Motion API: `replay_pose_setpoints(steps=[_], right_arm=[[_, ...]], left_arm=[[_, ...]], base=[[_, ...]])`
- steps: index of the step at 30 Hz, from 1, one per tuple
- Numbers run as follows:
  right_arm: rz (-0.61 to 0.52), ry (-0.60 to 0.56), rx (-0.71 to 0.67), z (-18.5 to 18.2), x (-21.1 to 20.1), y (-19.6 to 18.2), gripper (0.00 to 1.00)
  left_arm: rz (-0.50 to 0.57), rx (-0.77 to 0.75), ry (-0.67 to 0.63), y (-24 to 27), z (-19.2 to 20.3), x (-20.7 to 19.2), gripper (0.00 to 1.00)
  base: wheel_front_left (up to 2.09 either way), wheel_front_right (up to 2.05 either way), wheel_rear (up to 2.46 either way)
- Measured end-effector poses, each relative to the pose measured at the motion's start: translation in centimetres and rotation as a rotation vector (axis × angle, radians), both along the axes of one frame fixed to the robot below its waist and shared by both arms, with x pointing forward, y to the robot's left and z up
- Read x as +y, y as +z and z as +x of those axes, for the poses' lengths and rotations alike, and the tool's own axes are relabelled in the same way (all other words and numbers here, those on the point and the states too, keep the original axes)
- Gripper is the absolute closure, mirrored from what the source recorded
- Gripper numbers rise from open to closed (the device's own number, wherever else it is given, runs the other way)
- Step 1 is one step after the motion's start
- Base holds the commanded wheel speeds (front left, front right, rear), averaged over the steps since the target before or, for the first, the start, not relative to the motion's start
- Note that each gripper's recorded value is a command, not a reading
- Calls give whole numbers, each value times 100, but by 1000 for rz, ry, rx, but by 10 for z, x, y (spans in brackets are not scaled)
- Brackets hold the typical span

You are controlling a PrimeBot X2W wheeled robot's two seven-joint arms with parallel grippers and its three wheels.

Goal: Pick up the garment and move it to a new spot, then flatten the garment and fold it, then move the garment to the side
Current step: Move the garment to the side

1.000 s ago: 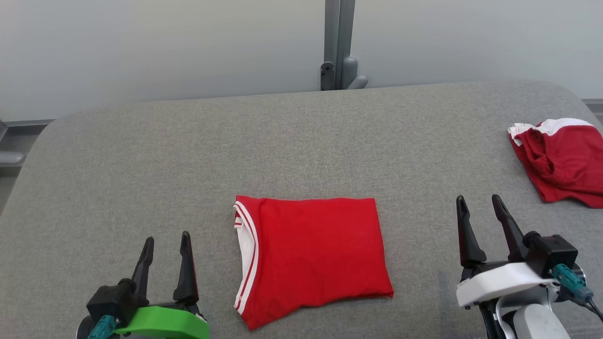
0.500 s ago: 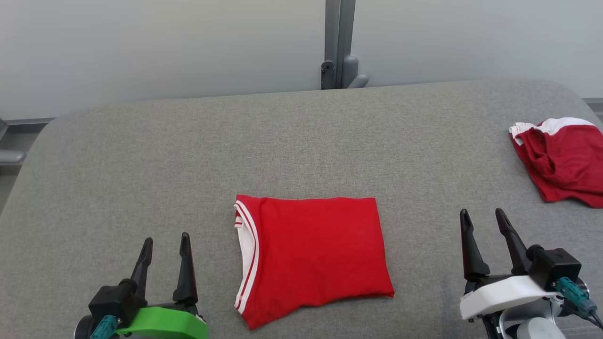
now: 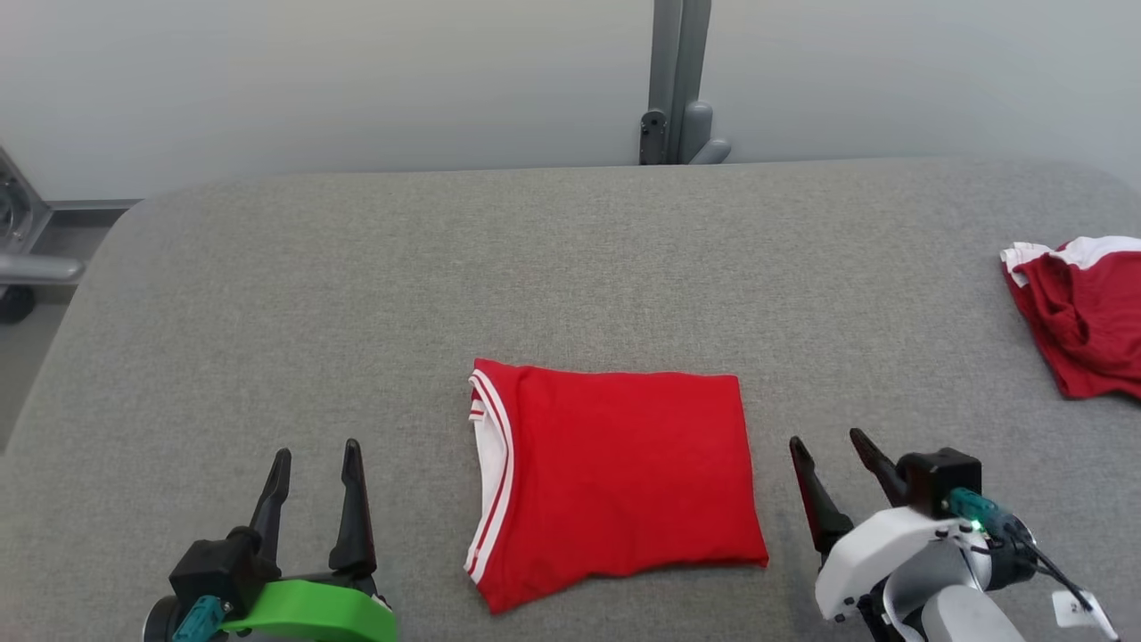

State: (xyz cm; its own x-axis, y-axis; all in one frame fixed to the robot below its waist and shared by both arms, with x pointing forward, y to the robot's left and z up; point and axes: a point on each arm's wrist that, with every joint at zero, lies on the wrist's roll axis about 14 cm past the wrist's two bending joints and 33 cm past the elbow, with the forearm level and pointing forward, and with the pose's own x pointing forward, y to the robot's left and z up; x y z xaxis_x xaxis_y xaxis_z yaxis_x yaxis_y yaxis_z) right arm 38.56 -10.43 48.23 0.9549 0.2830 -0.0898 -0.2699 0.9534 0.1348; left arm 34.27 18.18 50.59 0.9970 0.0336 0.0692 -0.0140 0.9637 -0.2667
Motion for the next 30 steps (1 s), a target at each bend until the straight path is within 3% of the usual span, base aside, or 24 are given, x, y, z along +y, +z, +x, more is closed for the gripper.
replay_pose_setpoints(steps=[5, 13, 29, 30], right_arm=[[-6, 60, 163, 10, 11, -25, 0], [92, 138, 367, 20, 38, -46, 0], [146, 194, 571, 28, 62, -79, 0], [146, 196, 572, 29, 63, -79, 29]], left_arm=[[-7, 9, 25, -3, -5, 8, 0], [-14, 15, 87, -5, -15, 25, 0], [-10, 35, 172, -10, -31, 49, 0], [-10, 35, 174, -10, -31, 49, 0]], base=[[0, 0, 0], [0, 0, 0], [0, 0, 0], [0, 0, 0]])
